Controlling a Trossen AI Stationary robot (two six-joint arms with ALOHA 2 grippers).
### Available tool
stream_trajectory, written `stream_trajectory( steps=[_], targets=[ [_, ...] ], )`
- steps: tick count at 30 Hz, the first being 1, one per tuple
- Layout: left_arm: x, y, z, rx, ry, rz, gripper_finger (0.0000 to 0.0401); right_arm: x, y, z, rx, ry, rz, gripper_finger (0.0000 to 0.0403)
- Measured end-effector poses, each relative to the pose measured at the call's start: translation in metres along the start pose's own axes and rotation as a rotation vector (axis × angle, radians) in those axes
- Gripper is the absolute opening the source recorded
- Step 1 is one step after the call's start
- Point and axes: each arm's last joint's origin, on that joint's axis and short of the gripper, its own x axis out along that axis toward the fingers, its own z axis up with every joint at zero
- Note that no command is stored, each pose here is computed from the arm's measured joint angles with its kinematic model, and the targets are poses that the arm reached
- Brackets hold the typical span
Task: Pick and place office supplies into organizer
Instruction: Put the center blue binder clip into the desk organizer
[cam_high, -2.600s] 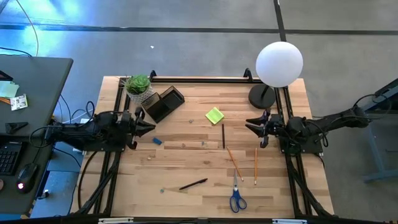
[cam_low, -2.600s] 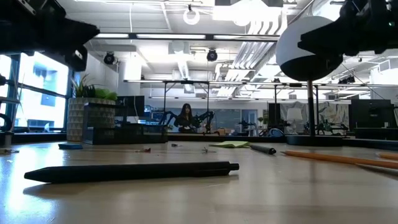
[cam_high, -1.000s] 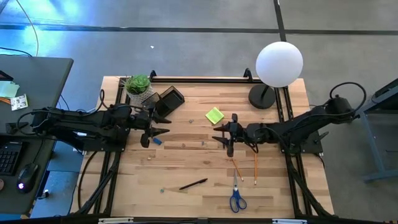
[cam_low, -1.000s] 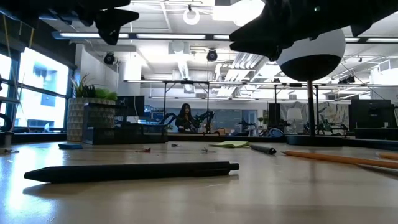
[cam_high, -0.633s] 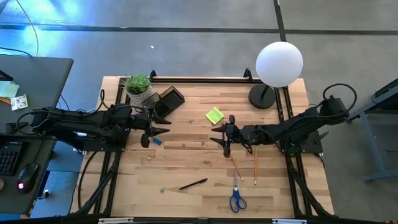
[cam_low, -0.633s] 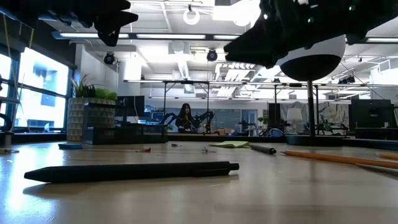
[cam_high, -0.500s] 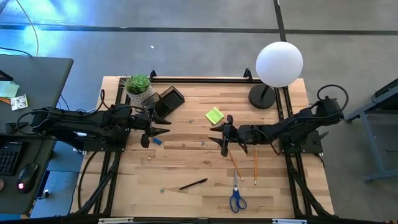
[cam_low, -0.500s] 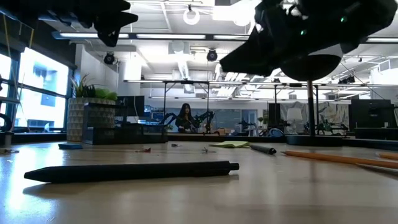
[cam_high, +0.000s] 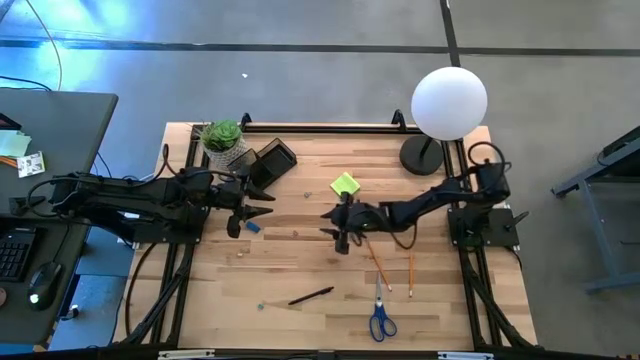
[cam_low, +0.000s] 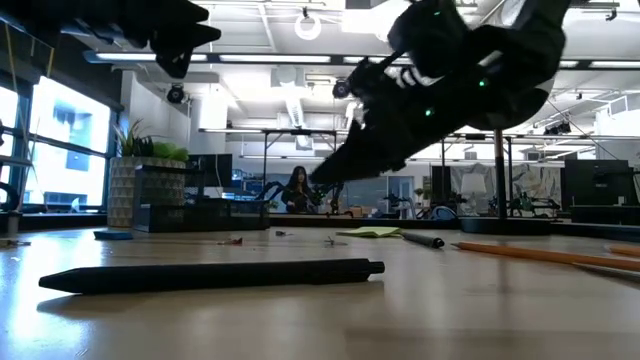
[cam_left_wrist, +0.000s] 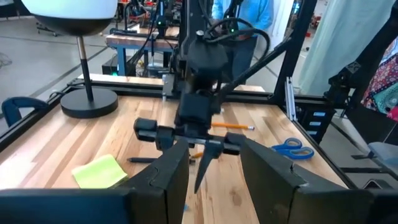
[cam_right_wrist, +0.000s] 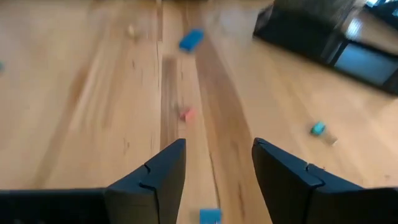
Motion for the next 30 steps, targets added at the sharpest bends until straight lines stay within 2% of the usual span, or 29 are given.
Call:
stream_trajectory(
  steps=[3, 7, 20, 24, 30],
  targets=[
    [0.0, 0.0, -0.002, -0.002, 0.015, 0.001, 0.0134, 0.004, 0.001, -0.004, -0.016, 0.082, -0.003, 0.0181],
    [0.0, 0.0, -0.002, -0.003, 0.022, 0.002, 0.0134, 0.003, 0.0, -0.01, -0.022, 0.112, -0.011, 0.0181],
    [0.0, 0.0, -0.002, -0.003, 0.021, 0.006, 0.0134, 0.0, -0.009, -0.022, -0.001, 0.068, 0.011, 0.0181],
    [0.0, 0.0, -0.002, -0.003, 0.021, 0.006, 0.0134, 0.005, -0.009, -0.025, 0.011, 0.045, 0.051, 0.0181],
    [0.0, 0.0, -0.003, -0.004, 0.028, 0.007, 0.0133, 0.012, -0.008, -0.037, 0.008, 0.081, 0.045, 0.0181]
  ],
)
